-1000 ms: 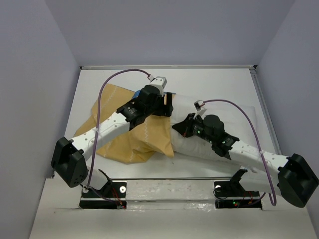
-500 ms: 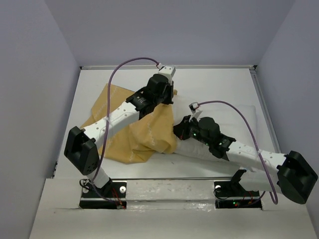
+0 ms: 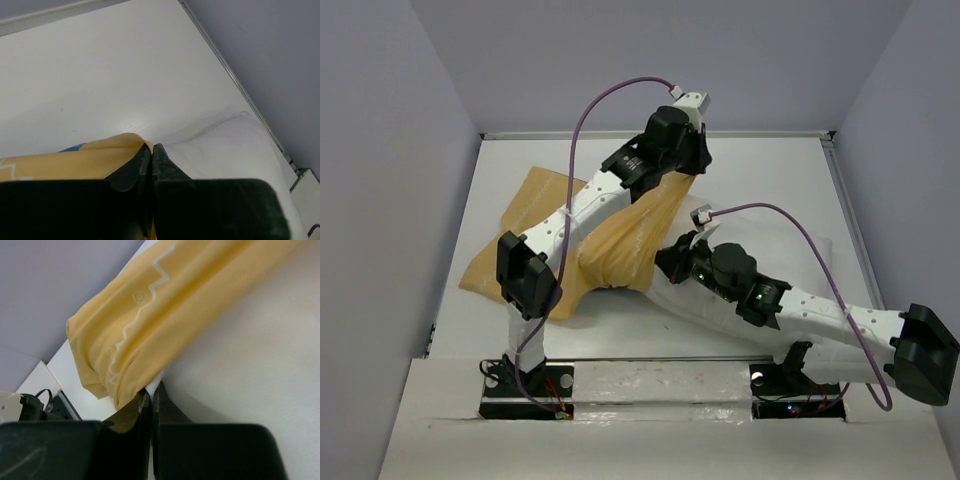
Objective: Put the pillow into the pillowcase
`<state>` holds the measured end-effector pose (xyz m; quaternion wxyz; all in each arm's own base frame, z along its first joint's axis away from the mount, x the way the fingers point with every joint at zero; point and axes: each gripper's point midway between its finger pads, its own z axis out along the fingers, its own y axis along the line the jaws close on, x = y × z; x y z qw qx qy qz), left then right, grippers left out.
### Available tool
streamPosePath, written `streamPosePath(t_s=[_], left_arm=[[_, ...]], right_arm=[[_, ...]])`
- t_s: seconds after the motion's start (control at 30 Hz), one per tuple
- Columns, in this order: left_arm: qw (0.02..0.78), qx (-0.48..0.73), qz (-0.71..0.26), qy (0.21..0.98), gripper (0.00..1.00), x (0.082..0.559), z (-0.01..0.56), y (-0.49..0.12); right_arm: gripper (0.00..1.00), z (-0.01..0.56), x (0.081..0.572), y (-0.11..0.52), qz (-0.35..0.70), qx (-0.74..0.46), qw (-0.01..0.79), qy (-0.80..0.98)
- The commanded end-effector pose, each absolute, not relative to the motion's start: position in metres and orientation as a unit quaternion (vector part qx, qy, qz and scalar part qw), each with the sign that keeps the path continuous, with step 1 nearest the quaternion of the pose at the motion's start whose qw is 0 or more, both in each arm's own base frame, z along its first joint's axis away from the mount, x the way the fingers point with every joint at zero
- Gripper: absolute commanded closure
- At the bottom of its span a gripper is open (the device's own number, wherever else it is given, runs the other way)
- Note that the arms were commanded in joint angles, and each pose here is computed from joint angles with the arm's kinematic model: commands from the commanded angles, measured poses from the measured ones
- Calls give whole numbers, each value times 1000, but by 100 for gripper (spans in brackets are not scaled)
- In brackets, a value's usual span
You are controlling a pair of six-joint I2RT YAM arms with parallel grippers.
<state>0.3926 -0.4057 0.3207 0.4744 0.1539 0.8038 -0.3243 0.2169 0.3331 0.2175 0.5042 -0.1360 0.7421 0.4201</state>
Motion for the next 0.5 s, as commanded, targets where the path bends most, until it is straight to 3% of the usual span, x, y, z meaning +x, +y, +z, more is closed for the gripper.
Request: streamPosePath(t_s=[0.0,0.03,0.07,0.13,0.23,0.27,0.3,0.33,0.37,0.47], left_arm=[[464,195,-401,765,82,370,335,-458],[450,201,-395,775,43,365,319,-456],[461,197,-393,770,27,365,330,-451],[483,186,-375,769,4,354,338,-425],[531,159,-361,750,1,340,368,-386],[584,121,-359,718,1,329,414,-352],[602,99,-354,709,1,323,423,-332],[595,88,-336,725,3,318,396,-318],[617,68,-345,704,5,298,419,-291],[609,39,-331,720,13,267,384,-258]], right_arm=[[100,265,209,337,450,-137,544,695],[100,265,224,328,444,-111,547,701],[100,264,231,323,441,-98,547,705],[100,261,250,311,426,-60,554,713],[100,268,269,301,412,-24,568,713],[100,270,275,298,408,-11,571,712],[100,272,284,293,402,0,576,712],[100,268,290,293,396,4,575,716],[100,275,296,292,395,11,580,712],[100,267,323,287,377,24,579,722]])
